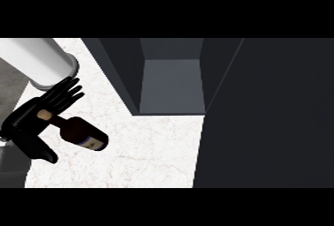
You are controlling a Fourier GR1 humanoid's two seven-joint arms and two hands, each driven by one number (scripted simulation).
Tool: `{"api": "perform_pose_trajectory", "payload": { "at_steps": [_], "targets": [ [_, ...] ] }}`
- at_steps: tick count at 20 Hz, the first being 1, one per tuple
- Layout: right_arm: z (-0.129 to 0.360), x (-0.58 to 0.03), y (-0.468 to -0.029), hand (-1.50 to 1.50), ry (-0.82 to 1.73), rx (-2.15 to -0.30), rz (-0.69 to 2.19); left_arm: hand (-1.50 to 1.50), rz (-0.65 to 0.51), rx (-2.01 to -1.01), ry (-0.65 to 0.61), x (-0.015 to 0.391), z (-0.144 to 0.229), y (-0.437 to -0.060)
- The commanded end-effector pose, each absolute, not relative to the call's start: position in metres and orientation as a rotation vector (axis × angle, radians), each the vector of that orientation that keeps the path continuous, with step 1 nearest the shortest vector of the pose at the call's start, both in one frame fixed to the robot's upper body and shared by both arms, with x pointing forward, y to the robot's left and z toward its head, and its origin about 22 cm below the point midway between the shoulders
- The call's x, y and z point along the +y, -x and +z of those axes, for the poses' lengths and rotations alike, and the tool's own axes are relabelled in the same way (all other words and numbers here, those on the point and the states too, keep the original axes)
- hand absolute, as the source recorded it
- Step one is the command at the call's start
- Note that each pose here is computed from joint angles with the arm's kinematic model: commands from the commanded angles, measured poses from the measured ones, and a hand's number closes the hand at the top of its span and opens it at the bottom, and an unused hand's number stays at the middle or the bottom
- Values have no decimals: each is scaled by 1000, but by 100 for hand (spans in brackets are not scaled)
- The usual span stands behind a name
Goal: Pick up the wine, place it into the cabinet and close the cabinet
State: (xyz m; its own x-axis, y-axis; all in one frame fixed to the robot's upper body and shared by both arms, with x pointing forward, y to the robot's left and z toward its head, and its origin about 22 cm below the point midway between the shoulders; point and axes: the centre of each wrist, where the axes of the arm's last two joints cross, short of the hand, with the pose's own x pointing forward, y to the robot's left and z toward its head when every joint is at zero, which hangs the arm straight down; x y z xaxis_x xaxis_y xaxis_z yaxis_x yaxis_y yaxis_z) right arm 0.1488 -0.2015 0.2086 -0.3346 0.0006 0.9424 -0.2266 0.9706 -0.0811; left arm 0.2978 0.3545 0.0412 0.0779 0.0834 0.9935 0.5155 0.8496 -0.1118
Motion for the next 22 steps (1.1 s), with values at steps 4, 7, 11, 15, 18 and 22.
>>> {"api": "perform_pose_trajectory", "payload": {
  "at_steps": [4, 7, 11, 15, 18, 22],
  "targets": [
    [221, -219, -106, -150, -154, -1949, 247, -150, -354, -1434, 547, 357, 12, -282],
    [226, -212, -119, -150, -177, -1947, 234, -150, -362, -1457, 555, 337, 12, -298],
    [226, -219, -117, -150, -167, -1962, 247, -150, -342, -1444, 548, 368, 0, -287],
    [228, -220, -113, -150, -183, -1941, 257, -150, -365, -1437, 545, 362, -16, -294],
    [226, -212, -114, -150, -183, -1947, 240, -150, -358, -1447, 540, 363, -23, -288],
    [218, -208, -119, -150, -181, -1955, 231, -150, -373, -1434, 538, 351, -23, -301]
  ]
}}
